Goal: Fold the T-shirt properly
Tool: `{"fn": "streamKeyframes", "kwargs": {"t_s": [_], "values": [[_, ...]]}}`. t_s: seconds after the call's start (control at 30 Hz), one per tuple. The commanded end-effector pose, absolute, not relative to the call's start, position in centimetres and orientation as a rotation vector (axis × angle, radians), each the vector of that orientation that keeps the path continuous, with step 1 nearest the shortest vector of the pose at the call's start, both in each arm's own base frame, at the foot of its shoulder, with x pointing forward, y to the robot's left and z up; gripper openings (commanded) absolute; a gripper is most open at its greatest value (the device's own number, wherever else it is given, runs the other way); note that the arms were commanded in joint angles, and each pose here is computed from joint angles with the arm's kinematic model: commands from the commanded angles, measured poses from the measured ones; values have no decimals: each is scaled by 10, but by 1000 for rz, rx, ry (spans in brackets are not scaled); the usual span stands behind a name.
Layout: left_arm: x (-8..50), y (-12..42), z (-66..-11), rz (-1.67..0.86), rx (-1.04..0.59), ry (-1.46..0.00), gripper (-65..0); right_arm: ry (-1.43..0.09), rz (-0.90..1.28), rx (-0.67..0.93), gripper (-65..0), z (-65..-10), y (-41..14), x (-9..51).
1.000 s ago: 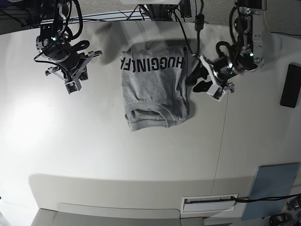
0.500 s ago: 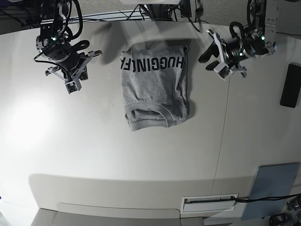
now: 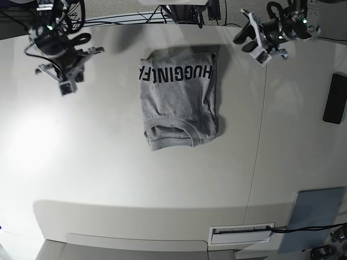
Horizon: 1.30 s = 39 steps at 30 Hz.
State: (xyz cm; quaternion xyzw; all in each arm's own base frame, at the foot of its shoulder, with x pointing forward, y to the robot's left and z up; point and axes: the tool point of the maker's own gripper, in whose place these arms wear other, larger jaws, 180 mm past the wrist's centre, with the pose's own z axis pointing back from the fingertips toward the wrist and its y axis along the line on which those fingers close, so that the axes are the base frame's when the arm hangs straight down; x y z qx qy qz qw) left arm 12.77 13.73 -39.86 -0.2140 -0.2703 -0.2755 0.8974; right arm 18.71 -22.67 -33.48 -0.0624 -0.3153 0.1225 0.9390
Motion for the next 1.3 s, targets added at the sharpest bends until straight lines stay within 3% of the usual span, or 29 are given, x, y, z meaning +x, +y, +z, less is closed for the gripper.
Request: {"fn": "streamKeyframes", "kwargs": {"t_s": [0.0,0.17,0.3,0.5,0.7,1.1,1.27], "values": [[129,138,-388,-546,-456,-594,-455,-665,251,-156,-650,-324,-235,184],[121,156,-371,-373,-460,-636,-527,-595,185,-199,-650,-318,-262,148],[94,172,-376,-246,-441,-585,-577,-480,147,-258,-650,-318,-285,112],[37,182,-382,-141,-438,-454,-577,-283,119,-333,-650,-316,-310,50],[-22,178,-398,-78,-473,-290,-577,-108,112,-298,-650,-328,-312,-3],[-95,162,-491,120,-550,-48,-577,177,-89,-232,-650,-389,-348,-96],[-106,168,-523,216,-539,-30,-577,264,-147,-200,-650,-415,-368,-122]]}}
